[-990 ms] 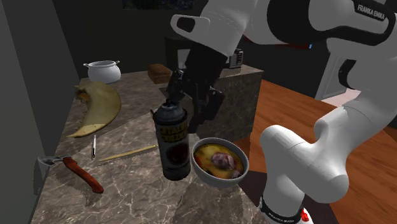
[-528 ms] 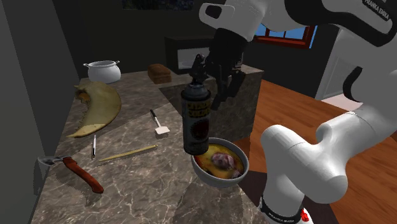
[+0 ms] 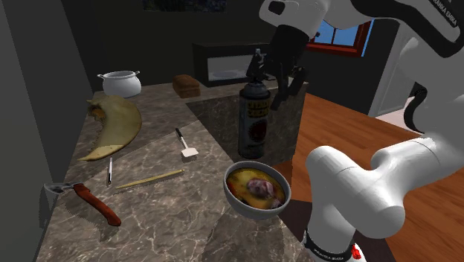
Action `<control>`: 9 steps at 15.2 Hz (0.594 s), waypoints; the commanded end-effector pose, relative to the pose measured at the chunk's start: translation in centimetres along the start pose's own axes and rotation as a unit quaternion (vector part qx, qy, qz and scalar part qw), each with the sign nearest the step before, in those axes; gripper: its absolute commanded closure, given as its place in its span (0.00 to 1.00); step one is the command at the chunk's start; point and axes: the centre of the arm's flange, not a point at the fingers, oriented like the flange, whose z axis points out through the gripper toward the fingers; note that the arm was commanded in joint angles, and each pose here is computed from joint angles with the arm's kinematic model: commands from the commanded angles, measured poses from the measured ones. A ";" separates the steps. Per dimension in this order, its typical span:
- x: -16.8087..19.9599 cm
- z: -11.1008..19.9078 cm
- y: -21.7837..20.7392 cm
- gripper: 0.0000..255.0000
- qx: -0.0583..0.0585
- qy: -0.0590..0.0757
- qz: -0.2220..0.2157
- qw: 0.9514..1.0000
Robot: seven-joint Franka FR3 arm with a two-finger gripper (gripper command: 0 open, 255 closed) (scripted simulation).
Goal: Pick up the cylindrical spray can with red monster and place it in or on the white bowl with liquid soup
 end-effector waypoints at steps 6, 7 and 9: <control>-1.9 2.9 -0.4 1.00 0.000 0.000 0.000 1.000; -2.1 3.4 -0.5 1.00 0.000 0.000 0.000 1.000; -2.6 4.4 -0.6 1.00 0.000 0.000 0.000 1.000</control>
